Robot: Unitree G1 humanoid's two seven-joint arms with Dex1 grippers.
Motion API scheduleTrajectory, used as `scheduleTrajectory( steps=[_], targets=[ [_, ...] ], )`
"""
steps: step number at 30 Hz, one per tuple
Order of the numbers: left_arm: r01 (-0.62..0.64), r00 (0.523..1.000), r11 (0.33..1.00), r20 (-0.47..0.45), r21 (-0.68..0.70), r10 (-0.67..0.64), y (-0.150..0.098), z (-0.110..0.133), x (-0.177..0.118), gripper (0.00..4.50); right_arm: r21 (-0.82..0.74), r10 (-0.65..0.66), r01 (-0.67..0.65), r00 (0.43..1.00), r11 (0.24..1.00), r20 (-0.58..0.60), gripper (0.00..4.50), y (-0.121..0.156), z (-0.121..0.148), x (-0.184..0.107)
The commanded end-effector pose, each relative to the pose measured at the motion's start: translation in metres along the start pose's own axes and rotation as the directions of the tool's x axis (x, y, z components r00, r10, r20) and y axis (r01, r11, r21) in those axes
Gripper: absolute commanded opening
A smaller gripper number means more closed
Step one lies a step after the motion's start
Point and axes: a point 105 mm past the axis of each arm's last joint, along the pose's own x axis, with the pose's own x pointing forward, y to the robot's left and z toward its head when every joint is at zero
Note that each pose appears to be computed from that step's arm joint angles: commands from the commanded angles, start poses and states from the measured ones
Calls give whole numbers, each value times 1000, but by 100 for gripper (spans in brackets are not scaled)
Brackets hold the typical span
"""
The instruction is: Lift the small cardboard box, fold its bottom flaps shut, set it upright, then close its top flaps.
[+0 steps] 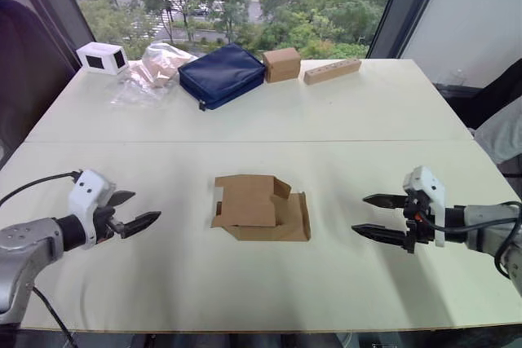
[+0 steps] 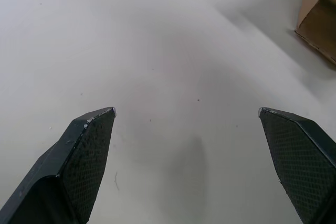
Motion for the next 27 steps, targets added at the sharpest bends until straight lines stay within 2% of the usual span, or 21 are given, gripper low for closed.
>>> scheduleTrajectory(
  steps=[1, 3, 5, 7, 10, 12, 15, 18, 27],
  targets=[
    [-33, 999, 998, -1, -50, 33, 16, 7, 3, 450, -45, -73, 75, 996, 996, 57, 445, -6, 12, -1],
    [47, 999, 983, 26, -176, -43, 14, 13, 5, 450, -55, -71, 76, 994, 996, 82, 445, -1, 18, -1],
    [245, 969, 908, 83, -338, -231, -4, 25, 2, 450, -120, -50, 72, 983, 990, 174, 445, 11, 36, 0],
    [438, 896, 767, 163, -468, -413, -25, 38, -4, 450, -131, -3, 28, 983, 991, 185, 445, 27, 46, 2],
    [504, 851, 670, 179, -545, -494, -36, 38, 4, 450, -112, 87, -74, 988, 991, 123, 445, 51, 47, 6],
    [563, 800, 580, 210, -589, -563, -48, 37, 13, 450, -118, 137, -125, 985, 985, 107, 445, 66, 46, 12],
    [582, 765, 503, 221, -639, -605, -58, 35, 31, 450, -154, 159, -147, 985, 977, 68, 445, 79, 44, 18],
    [604, 732, 485, 200, -633, -651, -68, 38, 45, 450, -209, 166, -153, 985, 966, 46, 445, 90, 47, 19],
    [643, 697, 443, 238, -624, -676, -77, 49, 74, 450, -267, 155, -142, 988, 953, 28, 445, 106, 54, 16]
  ],
)
